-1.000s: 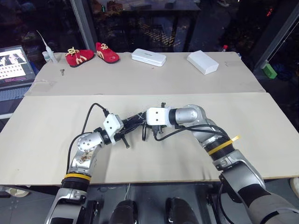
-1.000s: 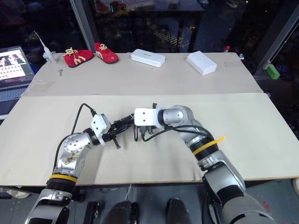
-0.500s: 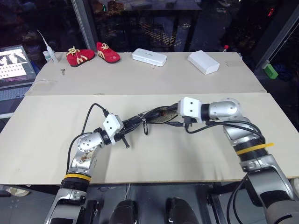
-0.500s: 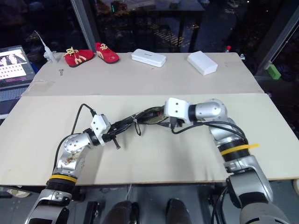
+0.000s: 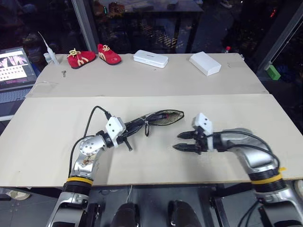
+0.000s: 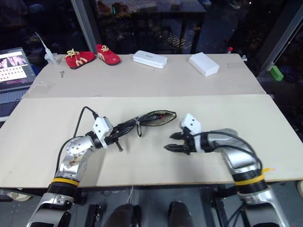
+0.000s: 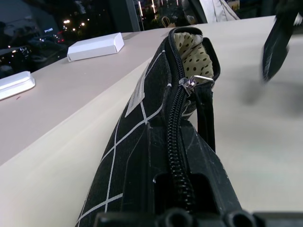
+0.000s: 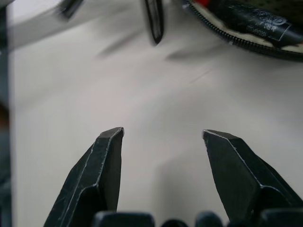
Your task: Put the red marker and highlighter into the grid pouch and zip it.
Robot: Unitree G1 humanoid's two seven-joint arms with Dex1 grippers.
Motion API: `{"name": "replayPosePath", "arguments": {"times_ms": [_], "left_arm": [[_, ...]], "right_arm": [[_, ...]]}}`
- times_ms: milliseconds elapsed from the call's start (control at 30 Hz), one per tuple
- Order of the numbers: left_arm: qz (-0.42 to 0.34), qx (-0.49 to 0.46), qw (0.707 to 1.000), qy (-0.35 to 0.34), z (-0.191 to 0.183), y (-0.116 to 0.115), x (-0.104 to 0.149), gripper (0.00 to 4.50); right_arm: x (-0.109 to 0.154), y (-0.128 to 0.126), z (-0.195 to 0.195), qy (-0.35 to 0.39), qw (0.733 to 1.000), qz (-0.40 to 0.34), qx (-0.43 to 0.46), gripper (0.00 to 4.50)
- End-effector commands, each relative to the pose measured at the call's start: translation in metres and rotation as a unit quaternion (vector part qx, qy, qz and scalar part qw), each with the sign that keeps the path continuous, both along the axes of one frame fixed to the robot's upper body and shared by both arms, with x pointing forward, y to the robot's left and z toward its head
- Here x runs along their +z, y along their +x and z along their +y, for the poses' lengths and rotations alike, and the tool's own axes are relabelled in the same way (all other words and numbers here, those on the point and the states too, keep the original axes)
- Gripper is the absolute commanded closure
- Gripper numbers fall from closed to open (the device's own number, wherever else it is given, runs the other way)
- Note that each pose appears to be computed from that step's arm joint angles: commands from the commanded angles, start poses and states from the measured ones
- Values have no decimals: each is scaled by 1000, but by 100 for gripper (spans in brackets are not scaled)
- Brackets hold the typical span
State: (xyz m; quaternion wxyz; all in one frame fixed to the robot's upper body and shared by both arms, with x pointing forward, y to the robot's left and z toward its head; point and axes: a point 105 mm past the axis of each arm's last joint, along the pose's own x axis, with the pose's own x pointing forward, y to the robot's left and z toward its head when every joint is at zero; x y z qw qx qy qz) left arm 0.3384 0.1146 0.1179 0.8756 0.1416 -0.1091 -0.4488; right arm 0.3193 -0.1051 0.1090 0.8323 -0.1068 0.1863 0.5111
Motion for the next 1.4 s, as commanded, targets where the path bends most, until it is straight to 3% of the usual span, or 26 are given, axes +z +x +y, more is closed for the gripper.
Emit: {"name": "replayPosePath", "arguments": {"times_ms": [33,233,533,567,800,833,1100,1400], "left_arm": [[-22,-7,1000,-9,-4,-1,10,450],[-22,-11,1000,-11,-8,2,12,450],[-20,-16,1000,-12,-10,2,11,450],[-20,-16,1000,-11,-10,2,11,450],[-20,-13,1000,-11,-9,2,10,450],[-19,-13,1000,-11,-9,2,10,450],[-20,-13,1000,-10,-8,1,10,450],[-18,-10,1000,-8,-4,-1,8,450]], "right_arm": [[8,17,23,3,999,-14,-49,152],[23,18,70,38,999,-24,-24,152],[30,25,88,39,998,-39,-17,152],[30,26,87,38,998,-42,-20,203],[33,32,73,37,997,-49,-36,436],[34,33,71,38,997,-50,-38,446],[38,30,47,24,997,-59,-47,446],[53,42,-62,-65,980,-94,-165,446]]}}
